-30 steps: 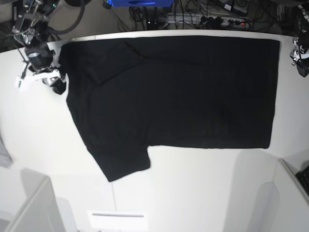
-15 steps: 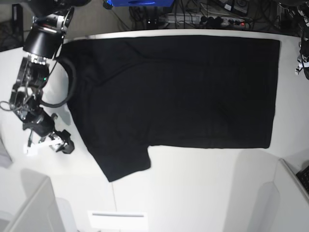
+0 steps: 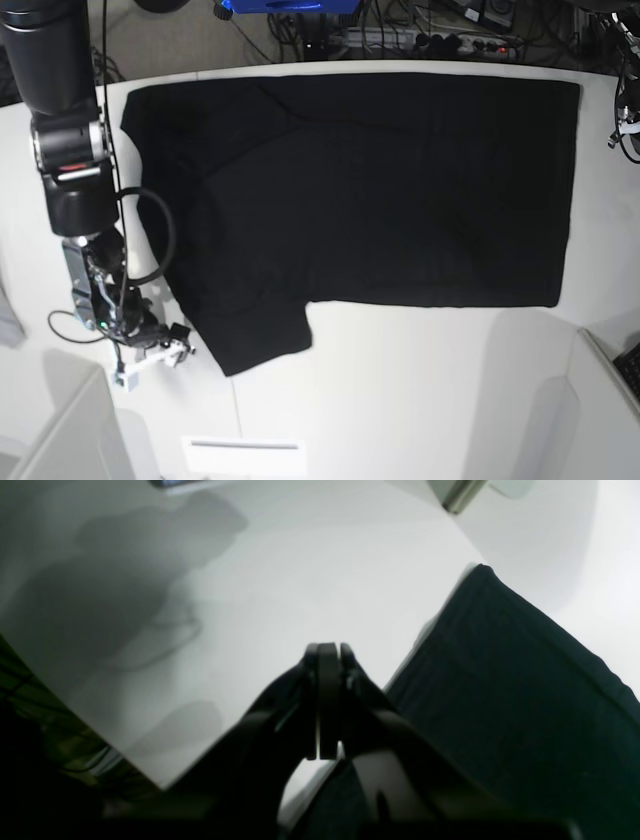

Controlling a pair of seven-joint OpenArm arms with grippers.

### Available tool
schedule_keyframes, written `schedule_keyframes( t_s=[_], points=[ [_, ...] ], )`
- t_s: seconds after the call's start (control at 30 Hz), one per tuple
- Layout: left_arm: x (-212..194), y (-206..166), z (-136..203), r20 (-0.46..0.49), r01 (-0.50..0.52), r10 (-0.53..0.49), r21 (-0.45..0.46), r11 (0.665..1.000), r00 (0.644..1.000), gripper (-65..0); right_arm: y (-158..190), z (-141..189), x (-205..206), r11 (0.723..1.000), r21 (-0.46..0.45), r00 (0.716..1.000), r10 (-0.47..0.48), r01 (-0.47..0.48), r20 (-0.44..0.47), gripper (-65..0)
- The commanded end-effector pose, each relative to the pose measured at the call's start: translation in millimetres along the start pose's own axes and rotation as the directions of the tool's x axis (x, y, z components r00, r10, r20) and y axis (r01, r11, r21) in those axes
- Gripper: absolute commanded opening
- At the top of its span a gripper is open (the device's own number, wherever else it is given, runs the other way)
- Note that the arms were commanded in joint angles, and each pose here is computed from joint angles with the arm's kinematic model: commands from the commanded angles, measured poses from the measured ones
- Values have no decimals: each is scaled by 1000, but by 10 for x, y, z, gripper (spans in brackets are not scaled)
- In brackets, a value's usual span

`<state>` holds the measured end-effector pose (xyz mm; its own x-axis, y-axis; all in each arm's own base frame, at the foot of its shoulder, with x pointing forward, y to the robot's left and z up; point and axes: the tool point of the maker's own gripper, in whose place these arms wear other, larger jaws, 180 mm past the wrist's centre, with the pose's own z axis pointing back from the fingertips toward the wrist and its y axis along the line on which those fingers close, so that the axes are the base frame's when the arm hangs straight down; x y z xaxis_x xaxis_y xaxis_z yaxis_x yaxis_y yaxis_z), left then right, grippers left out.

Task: Fold the T-shirt properly
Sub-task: 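Release and move the right gripper to the shirt's hem corner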

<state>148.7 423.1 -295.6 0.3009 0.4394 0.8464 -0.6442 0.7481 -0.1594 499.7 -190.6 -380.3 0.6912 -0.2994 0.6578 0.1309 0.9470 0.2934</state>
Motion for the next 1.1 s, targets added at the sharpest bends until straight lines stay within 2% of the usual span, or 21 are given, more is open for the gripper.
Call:
schedule_keyframes(
  t_s=[0.0, 0.17, 0.23, 0.4, 0.6, 0.7, 0.9, 0.93, 1.07],
  points=[
    [153, -6, 30, 46, 21, -21, -6, 1000, 999, -650, 99, 19, 325, 1000, 11, 997, 16, -17, 70, -302],
    [129, 19, 49, 38, 25, -25, -1, 1000, 999, -650, 193, -176, 164, 997, 45, 998, 63, -64, 18, -302],
    [129, 19, 49, 38, 25, -25, -1, 1000, 999, -650, 123, -232, 83, 998, 15, 998, 60, -60, 15, -302],
    [124, 19, 53, 37, 26, -26, -1, 1000, 999, -650, 126, -283, -84, 991, -1, 991, 137, -137, -1, -302],
    [119, 19, 54, 36, 24, -24, 0, 1000, 999, -650, 93, -302, -256, 989, -2, 988, 149, -149, -32, -305],
    [115, 22, 53, 35, 24, -24, 0, 1000, 999, -650, 114, -299, -347, 988, 15, 985, 155, -154, -76, -308],
    [109, 13, 50, 33, 24, -24, -2, 1000, 999, -650, 235, -312, -397, 985, 50, 982, 166, -162, -88, -312],
    [105, 16, 48, 32, 23, -23, -2, 1000, 999, -650, 235, -312, -397, 985, 50, 982, 166, -162, -88, -323],
    [101, 20, 46, 31, 23, -23, -1, 1000, 999, -650, 248, -314, -392, 985, 53, 983, 166, -162, -83, -435]
  ],
)
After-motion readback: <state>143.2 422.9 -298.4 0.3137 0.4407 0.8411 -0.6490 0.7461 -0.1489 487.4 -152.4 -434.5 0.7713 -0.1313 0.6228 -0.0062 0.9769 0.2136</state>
